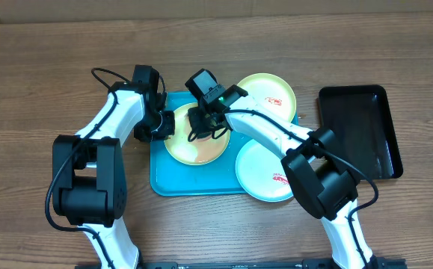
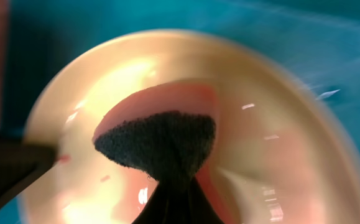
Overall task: Clean dirty plates on tray and stack at the side
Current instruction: 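Scrub the left yellow plate with the sponge while left gripper holds it, then lift the sponge with right gripper up and away from the plate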
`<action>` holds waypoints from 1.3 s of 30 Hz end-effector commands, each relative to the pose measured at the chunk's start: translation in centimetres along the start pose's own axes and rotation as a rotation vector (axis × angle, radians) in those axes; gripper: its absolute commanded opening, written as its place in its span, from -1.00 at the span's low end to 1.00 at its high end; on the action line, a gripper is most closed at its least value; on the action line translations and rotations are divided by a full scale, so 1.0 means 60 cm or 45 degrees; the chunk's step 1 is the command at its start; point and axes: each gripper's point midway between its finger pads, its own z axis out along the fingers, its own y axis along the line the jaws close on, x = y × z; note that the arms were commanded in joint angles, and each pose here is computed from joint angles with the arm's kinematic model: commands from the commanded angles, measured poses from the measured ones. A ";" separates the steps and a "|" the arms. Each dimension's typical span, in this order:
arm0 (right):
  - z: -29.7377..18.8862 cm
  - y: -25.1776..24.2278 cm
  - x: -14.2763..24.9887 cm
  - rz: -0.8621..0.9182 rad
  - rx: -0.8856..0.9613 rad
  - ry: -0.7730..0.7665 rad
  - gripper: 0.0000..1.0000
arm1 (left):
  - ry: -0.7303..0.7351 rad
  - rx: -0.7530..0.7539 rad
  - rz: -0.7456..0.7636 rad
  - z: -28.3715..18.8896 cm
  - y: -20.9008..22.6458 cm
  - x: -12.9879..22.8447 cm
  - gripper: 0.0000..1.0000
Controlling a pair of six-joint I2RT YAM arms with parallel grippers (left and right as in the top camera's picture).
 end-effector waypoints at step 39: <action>-0.090 -0.098 -0.005 0.164 0.224 0.091 -0.92 | 0.000 -0.041 0.026 0.003 0.009 -0.003 -0.92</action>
